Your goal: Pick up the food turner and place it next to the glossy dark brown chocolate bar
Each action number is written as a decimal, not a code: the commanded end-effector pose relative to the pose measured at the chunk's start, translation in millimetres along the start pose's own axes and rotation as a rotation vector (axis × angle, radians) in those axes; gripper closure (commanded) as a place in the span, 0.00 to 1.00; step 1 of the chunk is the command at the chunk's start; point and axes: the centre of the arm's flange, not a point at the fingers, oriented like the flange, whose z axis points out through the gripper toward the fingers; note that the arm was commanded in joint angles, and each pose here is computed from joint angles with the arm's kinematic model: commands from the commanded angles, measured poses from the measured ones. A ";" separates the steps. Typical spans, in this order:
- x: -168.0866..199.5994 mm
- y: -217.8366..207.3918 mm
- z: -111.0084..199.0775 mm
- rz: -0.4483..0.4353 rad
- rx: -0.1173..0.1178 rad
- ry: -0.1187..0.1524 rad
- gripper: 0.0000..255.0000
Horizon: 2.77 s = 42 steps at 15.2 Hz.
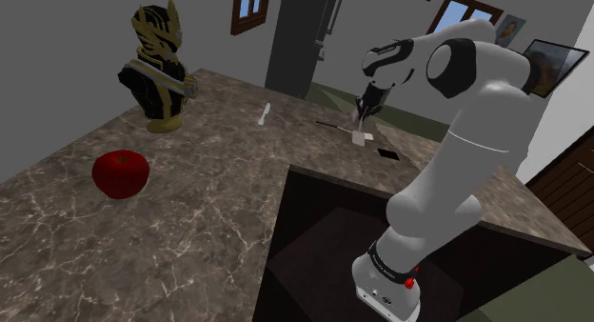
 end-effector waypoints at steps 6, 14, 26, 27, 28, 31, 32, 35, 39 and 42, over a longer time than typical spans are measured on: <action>32.9 85.9 0.5 -0.002 0.000 0.000 1.00; 70.8 184.4 2.6 -0.002 0.000 0.000 1.00; 82.9 223.3 45.6 -0.002 0.000 0.000 1.00; 82.6 223.3 50.9 -0.002 0.000 0.000 1.00; 82.2 223.3 56.2 -0.002 0.000 0.000 1.00; 81.2 223.3 72.0 -0.002 0.000 0.000 1.00; 80.8 223.3 77.2 -0.002 0.000 0.000 1.00; 80.8 223.3 77.2 -0.002 0.000 0.000 1.00; 80.8 223.3 77.2 -0.002 0.000 0.000 1.00; 80.8 223.3 77.2 -0.002 0.000 0.000 0.00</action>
